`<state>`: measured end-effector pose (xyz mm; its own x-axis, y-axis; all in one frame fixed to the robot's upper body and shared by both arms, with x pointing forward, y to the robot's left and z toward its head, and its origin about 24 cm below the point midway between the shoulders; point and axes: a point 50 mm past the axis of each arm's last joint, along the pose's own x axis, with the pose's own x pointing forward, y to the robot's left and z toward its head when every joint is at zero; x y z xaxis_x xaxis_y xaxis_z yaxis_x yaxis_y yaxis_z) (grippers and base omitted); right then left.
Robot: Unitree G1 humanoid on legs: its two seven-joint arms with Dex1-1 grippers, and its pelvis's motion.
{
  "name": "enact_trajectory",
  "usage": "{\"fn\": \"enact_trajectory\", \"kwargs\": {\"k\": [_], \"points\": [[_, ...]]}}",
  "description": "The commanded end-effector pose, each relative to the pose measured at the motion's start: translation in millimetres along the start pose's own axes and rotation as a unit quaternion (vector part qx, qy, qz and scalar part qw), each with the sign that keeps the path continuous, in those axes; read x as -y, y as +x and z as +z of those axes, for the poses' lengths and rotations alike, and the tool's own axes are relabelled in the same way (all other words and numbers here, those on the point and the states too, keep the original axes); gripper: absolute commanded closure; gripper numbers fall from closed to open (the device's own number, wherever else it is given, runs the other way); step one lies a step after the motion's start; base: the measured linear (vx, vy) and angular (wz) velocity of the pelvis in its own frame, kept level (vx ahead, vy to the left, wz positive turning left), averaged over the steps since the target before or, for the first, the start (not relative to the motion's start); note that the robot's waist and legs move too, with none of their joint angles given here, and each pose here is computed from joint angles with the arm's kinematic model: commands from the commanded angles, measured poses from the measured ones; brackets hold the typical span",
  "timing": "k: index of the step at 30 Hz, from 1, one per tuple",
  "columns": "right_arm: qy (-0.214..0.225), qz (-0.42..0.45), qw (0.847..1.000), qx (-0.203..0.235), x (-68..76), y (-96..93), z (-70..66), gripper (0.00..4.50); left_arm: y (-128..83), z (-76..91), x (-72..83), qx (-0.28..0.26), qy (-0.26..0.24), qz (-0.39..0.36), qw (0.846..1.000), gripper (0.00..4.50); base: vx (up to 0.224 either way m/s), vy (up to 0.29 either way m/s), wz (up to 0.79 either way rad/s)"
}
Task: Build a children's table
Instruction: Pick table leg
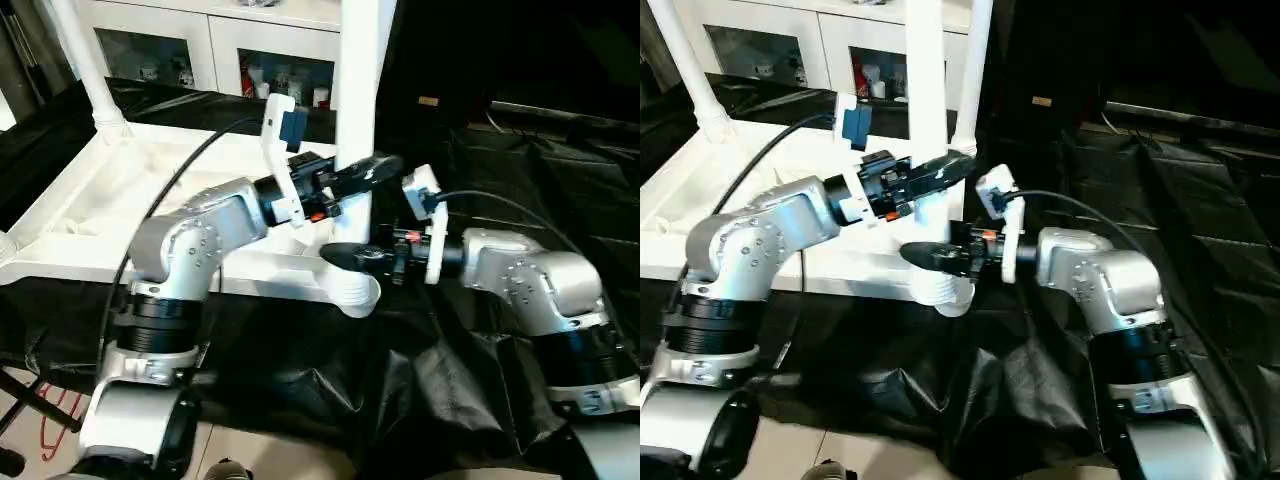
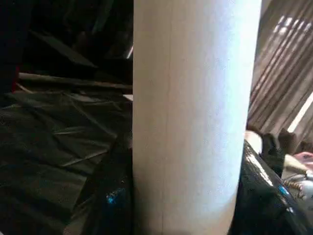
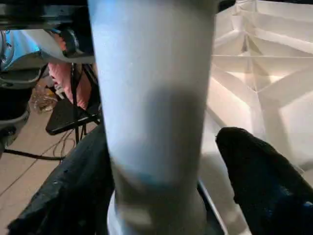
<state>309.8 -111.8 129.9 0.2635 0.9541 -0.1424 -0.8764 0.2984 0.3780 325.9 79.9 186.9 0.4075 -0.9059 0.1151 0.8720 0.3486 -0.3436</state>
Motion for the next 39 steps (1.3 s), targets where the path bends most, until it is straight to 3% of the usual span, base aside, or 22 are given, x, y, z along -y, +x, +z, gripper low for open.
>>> {"fn": "enact_trajectory", "kwargs": {"k": [1, 18, 23, 33, 34, 39], "points": [[-0.015, -0.009, 1.000, -0.002, 1.3, -2.8, 9.0, 0.63, 6, 5.4, 4.8, -0.008, 0.022, -0.014, 1.000, 2.60, 0.000, 0.000, 0.00], [0.003, -0.001, 0.999, -0.034, 0.6, 3.8, -0.2, 0.63, 10, 3.5, 13.5, -0.025, 0.037, -0.043, 0.998, 2.60, 0.000, 0.000, 0.00], [0.012, 0.001, 0.999, -0.033, 0.8, 5.2, -1.5, 1.31, 10, 2.9, 15.2, -0.027, 0.038, -0.049, 0.998, 2.60, 0.000, 0.000, 0.00], [0.032, 0.013, 0.999, -0.028, 0.2, 8.6, -4.6, 1.89, 11, 3.0, 16.4, -0.024, 0.038, -0.053, 0.998, 2.60, 0.000, 0.000, 0.00], [0.034, 0.014, 0.999, -0.029, 0.1, 8.8, -5.2, 2.17, 12, 3.2, 16.5, -0.024, 0.038, -0.054, 0.998, 2.60, 0.000, 0.000, 0.00], [0.038, 0.019, 0.999, -0.032, -0.4, 9.3, -7.0, 2.49, 12, 3.7, 17.0, -0.023, 0.038, -0.056, 0.997, 2.61, 0.000, 0.000, 0.00]]}}
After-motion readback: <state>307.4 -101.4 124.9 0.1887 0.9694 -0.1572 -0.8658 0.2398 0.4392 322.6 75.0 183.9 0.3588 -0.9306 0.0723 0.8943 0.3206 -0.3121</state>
